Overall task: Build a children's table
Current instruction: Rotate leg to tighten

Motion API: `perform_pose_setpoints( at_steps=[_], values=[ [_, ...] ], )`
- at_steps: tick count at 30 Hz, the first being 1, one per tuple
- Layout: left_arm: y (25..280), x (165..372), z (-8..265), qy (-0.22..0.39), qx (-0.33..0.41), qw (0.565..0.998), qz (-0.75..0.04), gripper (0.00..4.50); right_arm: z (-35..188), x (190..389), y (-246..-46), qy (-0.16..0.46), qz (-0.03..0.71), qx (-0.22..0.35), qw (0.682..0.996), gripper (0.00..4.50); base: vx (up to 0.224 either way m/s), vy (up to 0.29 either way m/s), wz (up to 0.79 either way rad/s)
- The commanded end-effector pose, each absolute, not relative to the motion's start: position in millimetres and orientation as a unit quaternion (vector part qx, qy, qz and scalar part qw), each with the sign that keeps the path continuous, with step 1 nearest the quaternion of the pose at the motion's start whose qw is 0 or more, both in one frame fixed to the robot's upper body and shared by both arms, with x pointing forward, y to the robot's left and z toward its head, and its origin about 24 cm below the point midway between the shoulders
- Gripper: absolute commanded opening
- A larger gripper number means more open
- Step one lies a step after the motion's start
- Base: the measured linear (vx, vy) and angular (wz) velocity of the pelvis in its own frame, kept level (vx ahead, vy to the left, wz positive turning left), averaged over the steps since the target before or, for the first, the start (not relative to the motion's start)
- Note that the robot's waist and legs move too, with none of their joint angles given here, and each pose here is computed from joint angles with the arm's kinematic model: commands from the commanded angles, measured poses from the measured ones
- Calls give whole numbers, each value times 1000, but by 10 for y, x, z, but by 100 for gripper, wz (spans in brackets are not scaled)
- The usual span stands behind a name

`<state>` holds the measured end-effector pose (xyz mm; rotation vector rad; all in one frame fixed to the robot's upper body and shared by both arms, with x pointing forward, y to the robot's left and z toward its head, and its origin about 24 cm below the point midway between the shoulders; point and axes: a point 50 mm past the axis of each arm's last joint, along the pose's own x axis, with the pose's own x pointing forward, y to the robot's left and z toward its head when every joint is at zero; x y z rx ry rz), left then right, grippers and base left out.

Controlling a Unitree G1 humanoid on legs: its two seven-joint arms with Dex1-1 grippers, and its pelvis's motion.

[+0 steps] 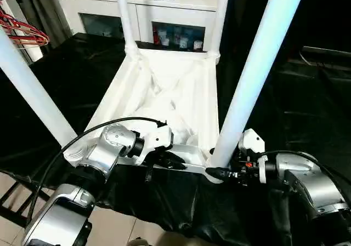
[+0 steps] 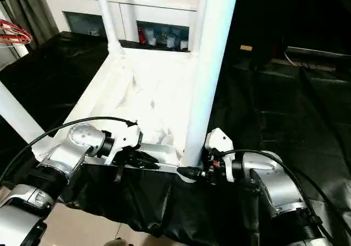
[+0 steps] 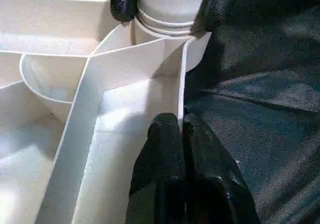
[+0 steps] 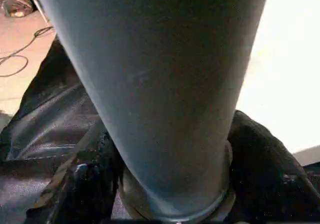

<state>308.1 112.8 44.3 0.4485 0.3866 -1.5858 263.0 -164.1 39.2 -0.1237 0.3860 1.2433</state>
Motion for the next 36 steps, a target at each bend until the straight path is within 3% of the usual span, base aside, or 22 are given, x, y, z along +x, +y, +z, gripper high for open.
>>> perform_pose_setpoints(
  at_steps=[1, 2, 4, 5, 9, 17, 20, 21, 24, 28, 34, 36],
  values=[
    [1091, 3180, 541, 146, 198, 697, -673, 0, 350, 2500, -1368, 168, 635, -29, 754, 267, 0, 0, 0],
    [1089, 3191, 539, 145, 198, 706, -665, 0, 348, 2524, -1364, 165, 624, -24, 764, 266, 0, 0, 0],
    [1048, 3228, 512, 143, 192, 737, -631, 0, 316, 2655, -1341, 149, 561, -21, 814, 264, 0, 0, 0],
    [1048, 3228, 512, 143, 192, 737, -631, 0, 316, 2655, -1341, 149, 561, -21, 814, 262, 0, 0, 0],
    [875, 3206, 465, 133, 178, 762, -609, 0, 201, 2835, -1255, 152, 453, -18, 878, 259, 0, 0, 0],
    [534, 3151, 421, 119, 163, 788, -581, 0, 65, 3037, -1059, 157, 322, -49, 932, 259, 0, 0, 0],
    [472, 3132, 420, 117, 164, 787, -583, 0, 73, 3069, -980, 146, 312, -43, 938, 259, 0, 0, 0],
    [463, 3128, 421, 117, 166, 786, -584, 0, 75, 3079, -961, 143, 310, -37, 939, 313, 0, 0, 0],
    [492, 3125, 434, 115, 166, 785, -586, 0, 99, 3074, -965, 143, 329, -1, 933, 327, 0, 0, 0],
    [547, 3113, 428, 119, 163, 780, -593, 0, 111, 3049, -1002, 136, 358, -26, 923, 369, 0, 0, 0],
    [707, 3076, 426, 129, 168, 753, -623, 0, 196, 2897, -1104, 118, 458, -25, 881, 369, 0, 0, 0],
    [708, 3076, 426, 129, 168, 753, -624, 0, 197, 2895, -1105, 118, 459, -25, 880, 369, 0, 0, 0]
  ],
)
